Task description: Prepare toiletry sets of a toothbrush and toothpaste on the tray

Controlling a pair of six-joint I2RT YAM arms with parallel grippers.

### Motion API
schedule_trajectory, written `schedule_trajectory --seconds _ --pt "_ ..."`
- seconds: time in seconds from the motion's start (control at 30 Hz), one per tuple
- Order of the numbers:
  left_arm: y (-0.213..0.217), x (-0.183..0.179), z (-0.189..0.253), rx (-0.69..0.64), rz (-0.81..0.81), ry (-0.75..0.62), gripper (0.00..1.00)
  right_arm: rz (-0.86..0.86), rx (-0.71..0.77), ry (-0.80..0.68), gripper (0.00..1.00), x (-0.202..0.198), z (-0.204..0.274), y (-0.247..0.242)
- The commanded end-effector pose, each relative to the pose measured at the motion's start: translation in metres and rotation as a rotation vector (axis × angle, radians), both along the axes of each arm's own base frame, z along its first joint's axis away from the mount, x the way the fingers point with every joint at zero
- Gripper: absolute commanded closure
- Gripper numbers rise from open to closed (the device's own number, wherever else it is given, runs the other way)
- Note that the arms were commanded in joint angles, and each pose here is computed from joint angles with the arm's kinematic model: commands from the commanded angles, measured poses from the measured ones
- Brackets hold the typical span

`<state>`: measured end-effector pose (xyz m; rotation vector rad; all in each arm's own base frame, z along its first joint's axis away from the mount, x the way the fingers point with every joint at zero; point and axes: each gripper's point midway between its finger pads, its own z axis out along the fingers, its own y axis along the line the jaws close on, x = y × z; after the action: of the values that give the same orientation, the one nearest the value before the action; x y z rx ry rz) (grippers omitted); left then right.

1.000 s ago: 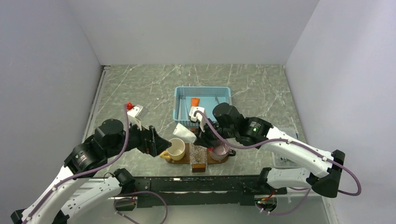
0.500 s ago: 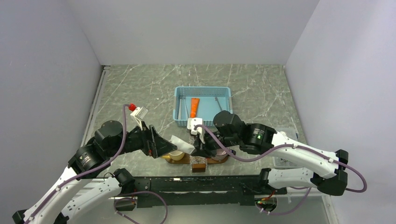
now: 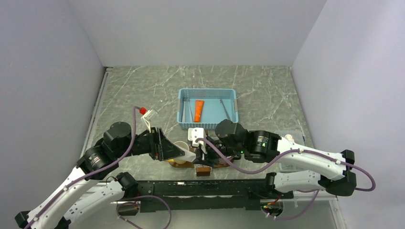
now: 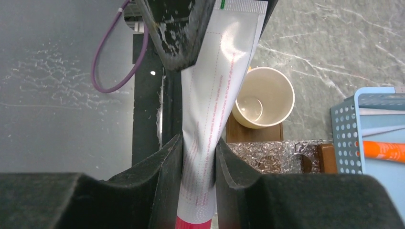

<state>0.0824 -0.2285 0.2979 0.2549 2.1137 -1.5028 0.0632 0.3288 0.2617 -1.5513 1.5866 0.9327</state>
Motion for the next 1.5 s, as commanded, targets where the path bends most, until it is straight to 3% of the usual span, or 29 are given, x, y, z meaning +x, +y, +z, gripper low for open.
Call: schedule_trajectory --seconds 0.0,0.83,1.03,1.17,1.3,1.47 --pt "-0.007 -0.007 0.010 -0.054 -0.053 0.010 0.16 -0.017 0.139 -0.085 0.68 0.008 0.045 0.016" --pt "-0.004 -0.005 0.006 -0.006 -0.044 0.011 0.57 -0.038 0.109 -0.116 0.69 0.009 0.039 0.017" --pt "-0.002 -0.003 0.001 0.005 -0.029 0.012 0.76 -0.026 0.099 -0.107 0.69 0.006 0.033 0.017" --pt "0.000 -0.002 -0.002 0.018 -0.013 0.014 0.99 -0.030 0.090 -0.104 0.68 0.006 0.029 0.015" --pt "0.000 0.001 -0.005 0.023 -0.002 0.017 1.00 -0.036 0.085 -0.096 0.61 0.005 0.025 0.012" --pt "0.000 0.005 -0.009 0.047 0.011 0.009 1.00 -0.096 0.078 -0.100 0.42 0.012 0.021 0.003"
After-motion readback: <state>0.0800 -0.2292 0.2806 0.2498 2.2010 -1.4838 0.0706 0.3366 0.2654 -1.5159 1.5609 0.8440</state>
